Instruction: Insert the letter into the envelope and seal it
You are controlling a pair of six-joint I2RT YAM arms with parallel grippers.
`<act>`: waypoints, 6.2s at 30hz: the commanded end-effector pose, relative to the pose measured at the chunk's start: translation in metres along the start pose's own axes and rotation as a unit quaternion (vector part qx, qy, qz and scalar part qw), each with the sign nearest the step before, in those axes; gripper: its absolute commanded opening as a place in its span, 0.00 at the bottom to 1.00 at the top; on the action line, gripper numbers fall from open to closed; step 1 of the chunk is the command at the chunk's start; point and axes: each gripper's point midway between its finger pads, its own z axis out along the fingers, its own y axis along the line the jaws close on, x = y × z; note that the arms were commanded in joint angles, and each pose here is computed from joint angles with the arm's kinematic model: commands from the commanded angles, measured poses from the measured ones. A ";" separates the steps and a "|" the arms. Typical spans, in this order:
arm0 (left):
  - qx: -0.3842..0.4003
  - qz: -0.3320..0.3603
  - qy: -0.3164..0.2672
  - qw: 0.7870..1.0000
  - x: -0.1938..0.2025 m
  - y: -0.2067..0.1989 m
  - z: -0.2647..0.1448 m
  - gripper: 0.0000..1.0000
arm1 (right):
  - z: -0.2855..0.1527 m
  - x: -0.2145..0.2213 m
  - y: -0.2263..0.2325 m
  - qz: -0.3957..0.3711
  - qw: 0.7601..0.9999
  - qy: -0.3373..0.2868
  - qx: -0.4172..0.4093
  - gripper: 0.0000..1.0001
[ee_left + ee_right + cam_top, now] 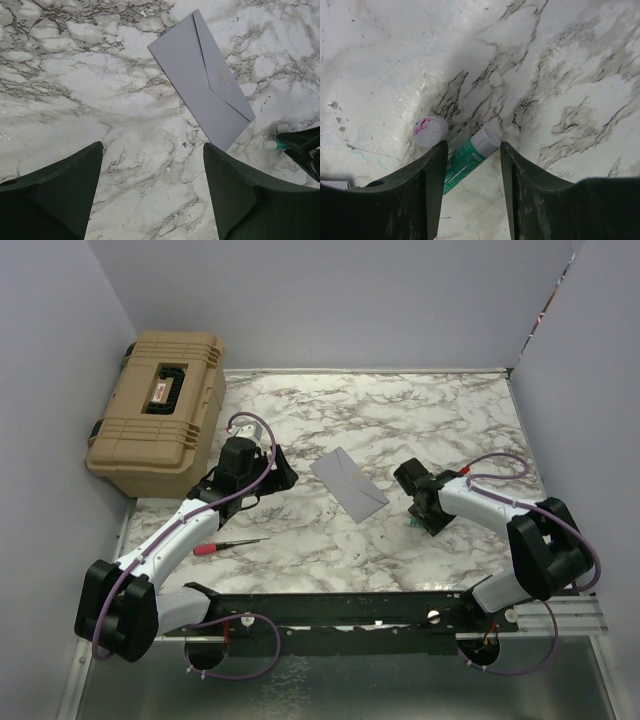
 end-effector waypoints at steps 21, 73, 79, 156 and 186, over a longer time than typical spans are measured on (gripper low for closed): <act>0.033 0.003 0.007 0.999 0.002 -0.012 0.003 0.83 | 0.011 0.028 -0.007 -0.009 0.998 0.058 0.004 0.46; 0.458 0.037 0.038 0.887 0.020 -0.204 -0.054 0.41 | -0.296 0.000 0.152 -0.184 0.606 0.010 -0.774 0.01; 0.467 0.043 0.043 0.882 0.023 -0.205 -0.056 0.45 | -0.291 -0.003 0.156 -0.164 0.619 0.013 -0.768 0.01; 0.120 0.147 -0.081 0.978 -0.038 -0.121 0.048 0.00 | -0.196 -0.007 0.206 -0.083 0.900 0.048 -0.425 0.01; 0.503 0.156 0.068 0.847 -0.028 -0.218 -0.050 0.00 | -0.359 -0.017 0.110 -0.449 0.306 -0.010 -0.840 0.00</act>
